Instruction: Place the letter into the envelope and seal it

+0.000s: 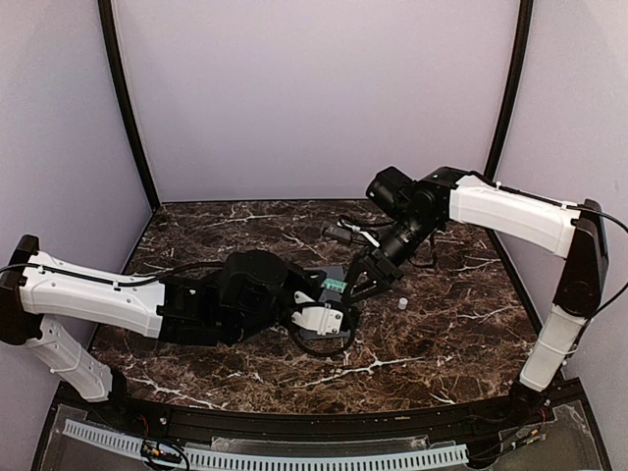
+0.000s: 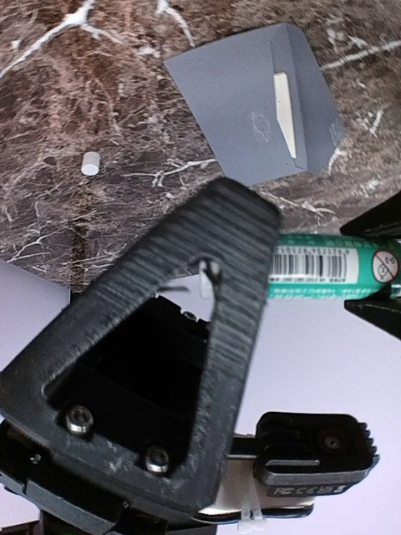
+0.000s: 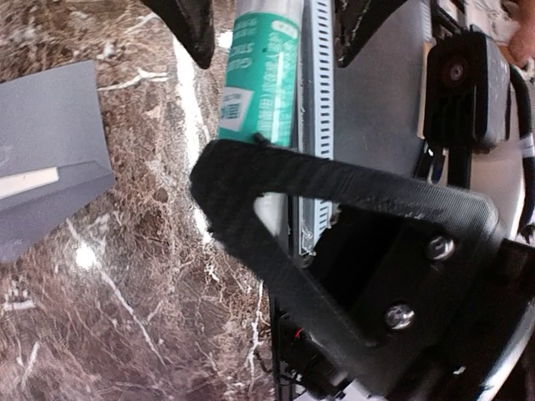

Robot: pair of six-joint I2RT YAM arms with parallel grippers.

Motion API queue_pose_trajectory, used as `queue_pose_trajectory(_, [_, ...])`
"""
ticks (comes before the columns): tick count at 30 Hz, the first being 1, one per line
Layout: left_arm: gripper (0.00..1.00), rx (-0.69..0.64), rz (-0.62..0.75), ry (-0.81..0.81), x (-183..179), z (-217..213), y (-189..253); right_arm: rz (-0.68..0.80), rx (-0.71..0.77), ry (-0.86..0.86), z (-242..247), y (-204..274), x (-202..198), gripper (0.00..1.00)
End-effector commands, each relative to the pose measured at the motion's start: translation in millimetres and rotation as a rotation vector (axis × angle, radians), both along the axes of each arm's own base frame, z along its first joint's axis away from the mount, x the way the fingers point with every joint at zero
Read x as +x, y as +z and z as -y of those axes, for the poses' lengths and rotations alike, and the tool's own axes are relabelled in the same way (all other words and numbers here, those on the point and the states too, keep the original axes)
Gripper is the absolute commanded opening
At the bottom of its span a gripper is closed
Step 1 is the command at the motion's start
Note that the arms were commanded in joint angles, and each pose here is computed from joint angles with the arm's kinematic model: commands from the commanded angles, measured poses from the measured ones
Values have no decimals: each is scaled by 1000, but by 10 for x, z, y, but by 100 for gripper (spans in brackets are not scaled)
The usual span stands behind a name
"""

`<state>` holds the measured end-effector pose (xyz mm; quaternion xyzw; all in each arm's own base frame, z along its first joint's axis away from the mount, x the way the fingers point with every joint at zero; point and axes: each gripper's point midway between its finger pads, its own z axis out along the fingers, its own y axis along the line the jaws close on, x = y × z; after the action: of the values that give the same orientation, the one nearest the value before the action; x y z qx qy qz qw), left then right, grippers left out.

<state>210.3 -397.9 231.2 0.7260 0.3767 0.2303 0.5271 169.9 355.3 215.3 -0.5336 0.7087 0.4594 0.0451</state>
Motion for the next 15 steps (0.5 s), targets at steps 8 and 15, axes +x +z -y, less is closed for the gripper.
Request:
queue_pose_trajectory(8, [12,-575,-675,-24,106,-93,338,366,213,-181,615,1167,556,59])
queue_pose_trajectory(15, [11,-766,-1039,-176,55,-45,586,672,314,-243,850,1579,608,97])
